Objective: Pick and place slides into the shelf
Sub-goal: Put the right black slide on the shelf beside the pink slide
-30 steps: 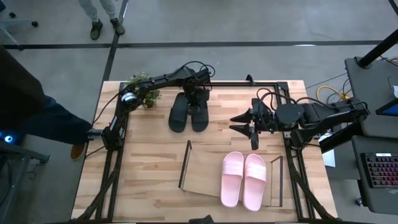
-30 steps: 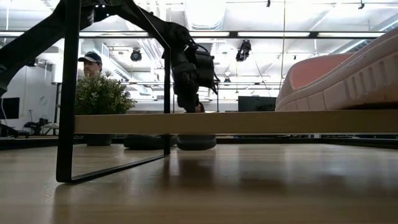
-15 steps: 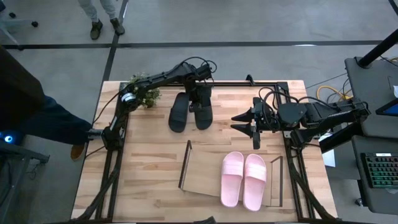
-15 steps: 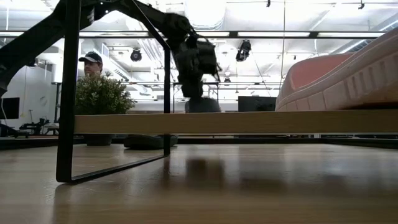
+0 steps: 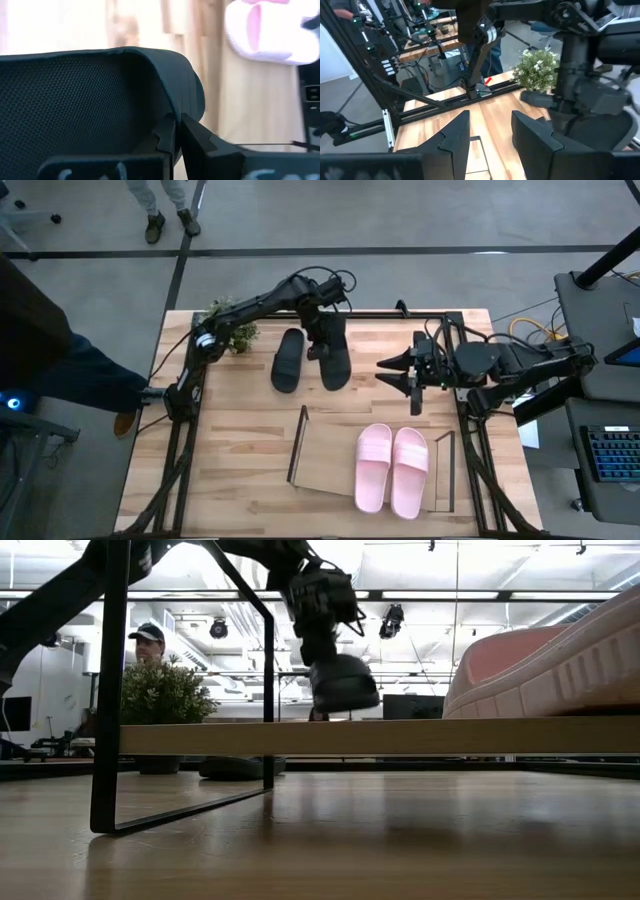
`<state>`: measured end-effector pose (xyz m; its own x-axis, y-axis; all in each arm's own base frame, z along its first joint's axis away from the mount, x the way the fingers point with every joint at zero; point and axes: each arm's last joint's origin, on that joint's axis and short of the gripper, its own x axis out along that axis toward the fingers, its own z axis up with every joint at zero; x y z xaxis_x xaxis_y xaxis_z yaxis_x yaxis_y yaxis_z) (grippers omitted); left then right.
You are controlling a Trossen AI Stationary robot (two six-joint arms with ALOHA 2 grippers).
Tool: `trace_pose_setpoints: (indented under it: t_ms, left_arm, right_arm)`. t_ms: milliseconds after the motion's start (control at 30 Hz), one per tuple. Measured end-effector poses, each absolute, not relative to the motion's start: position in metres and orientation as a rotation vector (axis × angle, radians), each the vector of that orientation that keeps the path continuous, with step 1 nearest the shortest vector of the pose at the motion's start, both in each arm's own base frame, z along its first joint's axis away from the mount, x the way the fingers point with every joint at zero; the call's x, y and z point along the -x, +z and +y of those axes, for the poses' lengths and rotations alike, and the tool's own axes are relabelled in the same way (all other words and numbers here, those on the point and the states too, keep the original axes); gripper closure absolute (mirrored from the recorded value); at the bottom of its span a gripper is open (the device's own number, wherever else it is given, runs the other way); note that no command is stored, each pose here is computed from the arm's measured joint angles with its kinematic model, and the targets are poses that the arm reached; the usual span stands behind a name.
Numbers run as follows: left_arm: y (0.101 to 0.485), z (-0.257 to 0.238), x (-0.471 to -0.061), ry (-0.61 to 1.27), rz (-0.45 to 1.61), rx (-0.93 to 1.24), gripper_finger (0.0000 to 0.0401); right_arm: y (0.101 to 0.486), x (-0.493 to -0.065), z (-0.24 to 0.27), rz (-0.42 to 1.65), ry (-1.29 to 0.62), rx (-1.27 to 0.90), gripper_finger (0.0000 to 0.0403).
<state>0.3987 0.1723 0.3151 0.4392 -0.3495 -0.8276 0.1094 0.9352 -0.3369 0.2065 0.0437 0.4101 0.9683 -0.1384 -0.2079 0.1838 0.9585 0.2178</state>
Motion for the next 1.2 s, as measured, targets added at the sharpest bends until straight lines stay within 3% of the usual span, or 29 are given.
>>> trace_pose_setpoints:
  t_ms: [500,1200]
  left_arm:
    - [0.343,0.11,-0.408,-0.442,1.063,0.207,0.0401]
    - [0.343,0.037,-0.421,-0.562,1.114,0.215,0.0401]
  right_arm:
    - [0.418,-0.187,0.038,0.169,-0.163,-0.243,0.0266]
    - [0.416,-0.185,0.038,0.192,-0.164,-0.239,0.0266]
